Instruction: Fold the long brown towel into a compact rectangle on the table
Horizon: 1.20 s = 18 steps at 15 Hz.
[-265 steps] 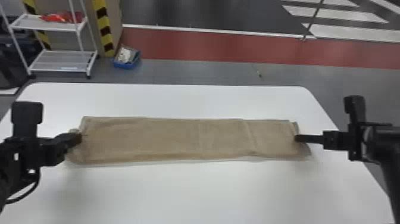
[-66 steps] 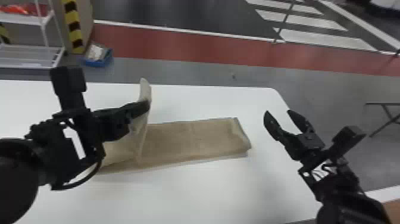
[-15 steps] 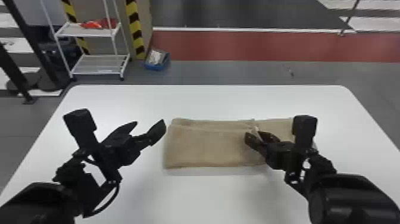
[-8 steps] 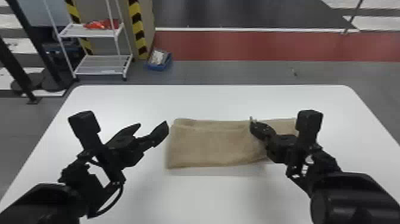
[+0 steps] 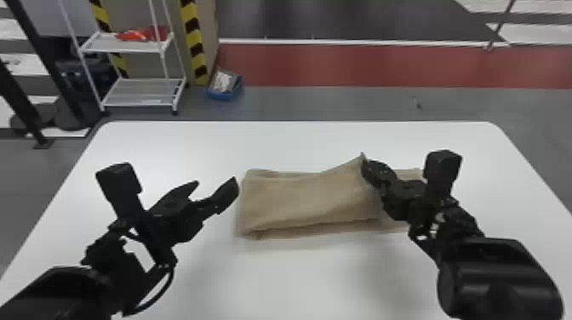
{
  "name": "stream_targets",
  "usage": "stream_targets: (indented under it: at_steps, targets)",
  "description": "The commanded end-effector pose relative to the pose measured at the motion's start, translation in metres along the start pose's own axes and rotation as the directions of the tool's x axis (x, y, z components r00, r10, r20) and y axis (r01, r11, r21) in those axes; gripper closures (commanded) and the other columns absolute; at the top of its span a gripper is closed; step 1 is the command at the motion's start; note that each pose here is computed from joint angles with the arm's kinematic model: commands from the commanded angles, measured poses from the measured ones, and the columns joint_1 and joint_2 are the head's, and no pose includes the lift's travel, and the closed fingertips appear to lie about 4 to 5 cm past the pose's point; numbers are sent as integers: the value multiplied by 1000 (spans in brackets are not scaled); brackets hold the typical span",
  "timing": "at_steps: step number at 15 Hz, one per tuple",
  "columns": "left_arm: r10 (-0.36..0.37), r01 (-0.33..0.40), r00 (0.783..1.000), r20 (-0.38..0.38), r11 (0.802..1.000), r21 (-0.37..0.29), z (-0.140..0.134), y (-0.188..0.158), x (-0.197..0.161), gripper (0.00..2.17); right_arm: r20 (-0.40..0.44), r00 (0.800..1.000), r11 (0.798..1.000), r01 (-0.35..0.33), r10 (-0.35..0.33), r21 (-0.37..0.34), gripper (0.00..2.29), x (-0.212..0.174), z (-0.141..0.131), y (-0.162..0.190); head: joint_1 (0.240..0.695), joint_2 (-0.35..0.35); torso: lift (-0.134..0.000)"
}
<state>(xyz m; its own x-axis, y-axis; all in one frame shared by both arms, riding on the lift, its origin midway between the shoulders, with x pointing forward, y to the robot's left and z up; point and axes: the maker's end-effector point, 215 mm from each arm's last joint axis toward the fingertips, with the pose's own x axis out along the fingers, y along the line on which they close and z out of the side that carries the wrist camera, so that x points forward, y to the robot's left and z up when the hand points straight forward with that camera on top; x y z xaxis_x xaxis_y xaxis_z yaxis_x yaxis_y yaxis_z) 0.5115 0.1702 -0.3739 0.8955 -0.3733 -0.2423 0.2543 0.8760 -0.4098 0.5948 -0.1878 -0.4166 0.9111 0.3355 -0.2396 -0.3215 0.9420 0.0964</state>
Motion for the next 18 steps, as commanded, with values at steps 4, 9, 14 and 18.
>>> stream_targets:
  at_steps: [4,9,14,18]
  targets:
    - [8,-9,1000,-10,1000,-5,-7,4,-1,36,28,999,998,17,-15,-54,1507,17,0,-9,695,-22,-124]
    - [-2,2,1000,-9,1000,-5,-6,0,0,36,-84,996,999,35,-37,-24,1477,20,-28,-15,695,-22,-124]
    - [-6,6,1000,-7,1000,-4,-4,-2,2,36,-42,998,999,50,-51,-9,9,-6,-12,-15,695,-30,-124]
    - [-9,8,1000,-11,1000,-8,-7,-3,2,36,-97,992,995,84,-79,47,73,-29,-12,-25,695,-43,-124]
